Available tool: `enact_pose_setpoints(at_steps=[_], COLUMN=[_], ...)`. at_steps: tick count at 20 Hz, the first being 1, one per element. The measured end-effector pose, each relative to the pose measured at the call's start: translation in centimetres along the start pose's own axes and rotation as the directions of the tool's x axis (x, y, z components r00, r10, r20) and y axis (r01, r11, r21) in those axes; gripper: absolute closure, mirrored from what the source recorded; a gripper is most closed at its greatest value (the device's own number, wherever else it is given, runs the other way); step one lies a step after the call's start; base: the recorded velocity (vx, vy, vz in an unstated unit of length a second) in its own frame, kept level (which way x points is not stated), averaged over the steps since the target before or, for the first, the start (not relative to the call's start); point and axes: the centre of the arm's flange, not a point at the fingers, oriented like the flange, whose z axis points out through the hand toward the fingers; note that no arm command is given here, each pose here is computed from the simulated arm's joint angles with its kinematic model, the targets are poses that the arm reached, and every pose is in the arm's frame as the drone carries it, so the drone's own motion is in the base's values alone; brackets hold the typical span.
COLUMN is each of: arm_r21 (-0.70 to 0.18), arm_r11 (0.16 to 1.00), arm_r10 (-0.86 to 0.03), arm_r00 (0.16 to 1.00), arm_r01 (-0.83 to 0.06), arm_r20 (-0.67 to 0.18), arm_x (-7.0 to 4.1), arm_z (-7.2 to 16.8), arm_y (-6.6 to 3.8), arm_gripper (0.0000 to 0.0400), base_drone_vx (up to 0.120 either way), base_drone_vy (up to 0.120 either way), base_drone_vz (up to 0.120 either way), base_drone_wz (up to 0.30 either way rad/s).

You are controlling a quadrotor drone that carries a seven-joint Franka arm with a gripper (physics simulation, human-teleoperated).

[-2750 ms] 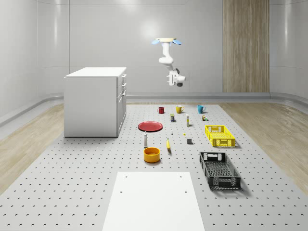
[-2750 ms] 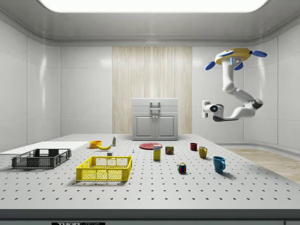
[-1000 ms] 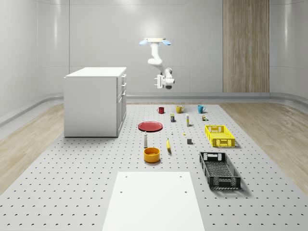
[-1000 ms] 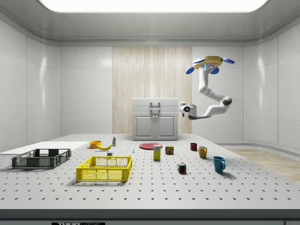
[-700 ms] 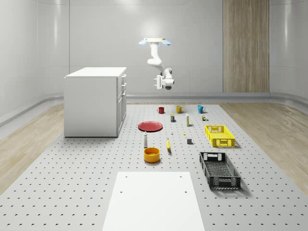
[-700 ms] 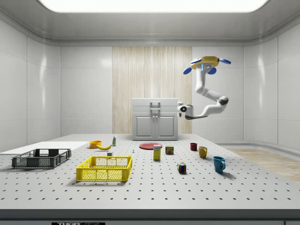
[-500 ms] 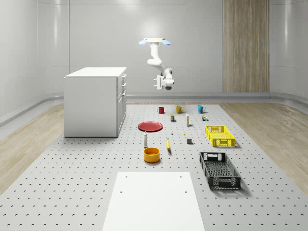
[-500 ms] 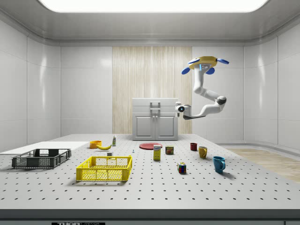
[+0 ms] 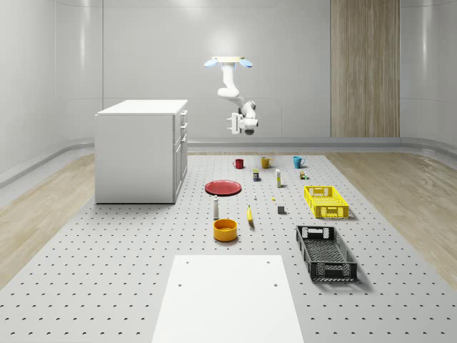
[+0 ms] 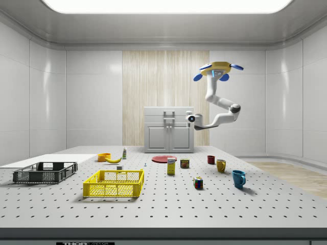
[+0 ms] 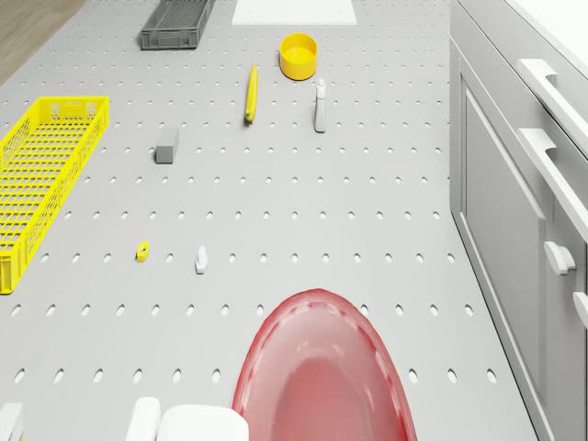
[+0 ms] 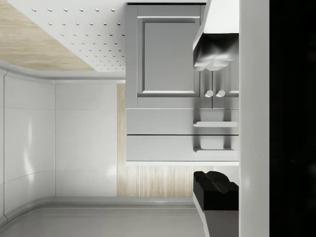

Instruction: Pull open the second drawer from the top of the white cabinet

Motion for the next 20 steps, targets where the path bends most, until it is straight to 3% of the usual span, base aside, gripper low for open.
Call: enact_pose_setpoints(at_steps=[16, 20], arm_r21=[0.0, 0.0], arm_r11=[1.0, 1.0], arm_r10=[0.0, 0.0], arm_r00=[1.0, 1.0], arm_r01=[0.0, 0.0], arm_r20=[0.0, 0.0], arm_x=[0.0, 0.0], arm_z=[0.0, 0.0], arm_y=[0.0, 0.0], arm_gripper=[0.01, 0.01], base_drone_vx=[0.12, 0.12], base_drone_vy=[-0.115, -0.02], base_drone_vz=[0.0, 0.0], base_drone_wz=[0.0, 0.0])
